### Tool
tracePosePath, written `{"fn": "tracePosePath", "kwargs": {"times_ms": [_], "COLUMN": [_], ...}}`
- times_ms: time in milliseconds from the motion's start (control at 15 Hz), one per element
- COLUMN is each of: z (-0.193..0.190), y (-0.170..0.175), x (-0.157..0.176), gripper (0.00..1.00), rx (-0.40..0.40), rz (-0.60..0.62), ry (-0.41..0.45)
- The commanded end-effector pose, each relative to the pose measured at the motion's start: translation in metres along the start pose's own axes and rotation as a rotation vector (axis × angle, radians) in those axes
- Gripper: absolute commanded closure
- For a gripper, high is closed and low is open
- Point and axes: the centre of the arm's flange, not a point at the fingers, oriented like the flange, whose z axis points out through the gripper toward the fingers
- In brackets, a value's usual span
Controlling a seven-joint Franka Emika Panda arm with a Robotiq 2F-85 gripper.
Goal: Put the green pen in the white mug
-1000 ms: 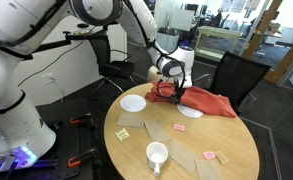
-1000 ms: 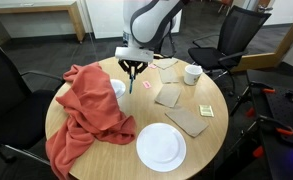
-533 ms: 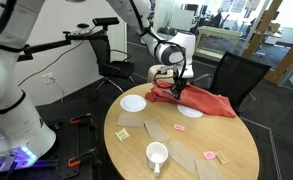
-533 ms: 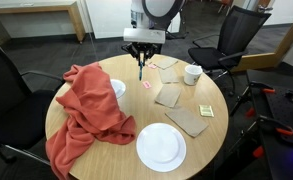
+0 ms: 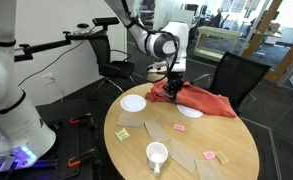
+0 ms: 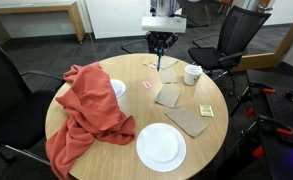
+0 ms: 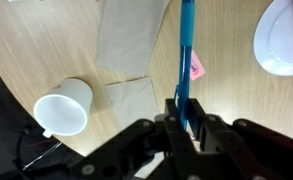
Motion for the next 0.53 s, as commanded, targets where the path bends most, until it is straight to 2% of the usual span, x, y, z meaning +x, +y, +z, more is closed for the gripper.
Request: {"fn": "tracePosePath", "kwargs": {"times_ms": [0,200,467], "z": [-0.025,-0.033,-0.045], "y": [0.045,0.063,0.085], "x": [-0.004,-0.002,0.001], "gripper": [0.96,0.96,0.96], "rx": [-0.062,-0.120,-0.234], "rz": [0.072,0.128,0.250], "ry": [0.047,0.104,0.241]}}
